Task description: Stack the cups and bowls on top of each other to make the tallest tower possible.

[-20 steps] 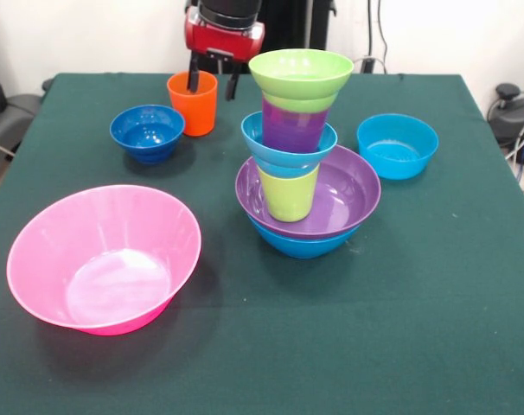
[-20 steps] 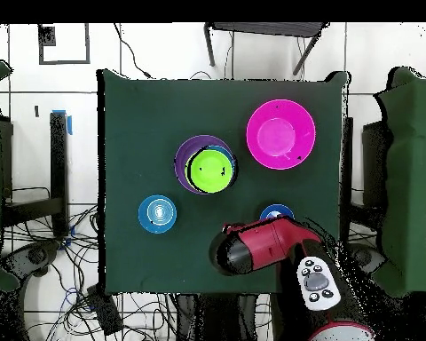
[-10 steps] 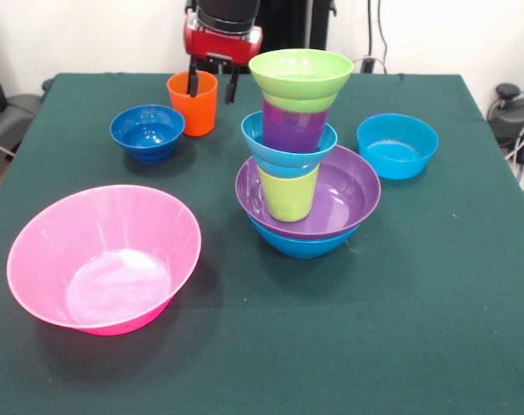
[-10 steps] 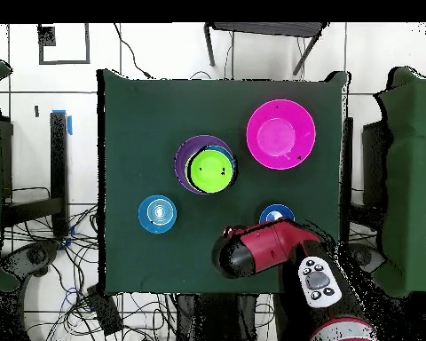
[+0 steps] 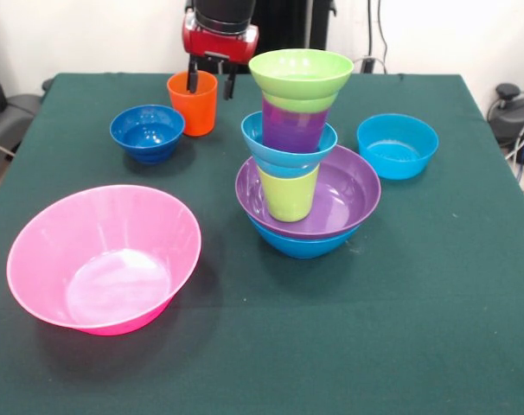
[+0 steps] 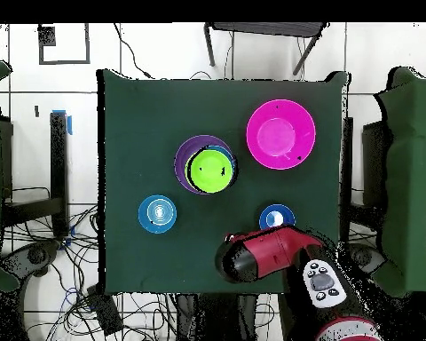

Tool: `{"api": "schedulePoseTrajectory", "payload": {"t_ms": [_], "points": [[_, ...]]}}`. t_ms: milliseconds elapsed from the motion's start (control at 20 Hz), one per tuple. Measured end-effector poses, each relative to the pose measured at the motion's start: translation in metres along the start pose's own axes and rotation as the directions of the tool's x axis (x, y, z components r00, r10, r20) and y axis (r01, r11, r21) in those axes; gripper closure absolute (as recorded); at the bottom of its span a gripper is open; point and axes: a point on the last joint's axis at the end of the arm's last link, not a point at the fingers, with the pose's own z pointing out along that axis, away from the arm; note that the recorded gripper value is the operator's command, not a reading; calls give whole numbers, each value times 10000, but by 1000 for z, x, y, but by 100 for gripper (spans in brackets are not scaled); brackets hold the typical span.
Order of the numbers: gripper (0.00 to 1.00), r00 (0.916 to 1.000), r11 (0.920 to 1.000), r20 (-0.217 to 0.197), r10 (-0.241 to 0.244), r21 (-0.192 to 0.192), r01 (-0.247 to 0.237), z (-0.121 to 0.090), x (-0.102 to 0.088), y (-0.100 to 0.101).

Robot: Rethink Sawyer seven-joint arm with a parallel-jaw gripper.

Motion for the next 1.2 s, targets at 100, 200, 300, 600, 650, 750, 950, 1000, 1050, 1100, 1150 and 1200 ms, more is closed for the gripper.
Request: {"api": "schedulePoseTrajectory", "payload": {"t_ms": [100, 200, 300, 600, 650, 750, 950, 1000, 1050, 1100, 1150, 1200], "points": [[0, 10000, 10000, -71, -18, -24, 18, 0, 4, 1], [0, 9999, 10000, -103, -24, -30, 24, 0, 6, 2], [0, 9999, 10000, -139, -33, -43, 32, 0, 8, 2], [0, 10000, 10000, 5, -31, -82, 31, 1, 9, 1], [0, 10000, 10000, 44, -44, -83, 45, 2, 9, 1], [0, 9999, 9999, 110, -68, -86, 68, 4, 11, 0], [0, 9997, 9998, 228, -127, -126, 130, 11, 20, -5], [0, 9996, 9998, 242, -158, -126, 162, 12, 23, -6], [0, 9994, 9996, 275, -230, -134, 234, 16, 27, -7], [0, 9991, 9994, 313, -295, -148, 300, 19, 30, -7], [0, 9990, 9994, 323, -323, -148, 328, 20, 32, -7], [0, 9988, 9992, 322, -362, -156, 367, 22, 36, -7]]}}
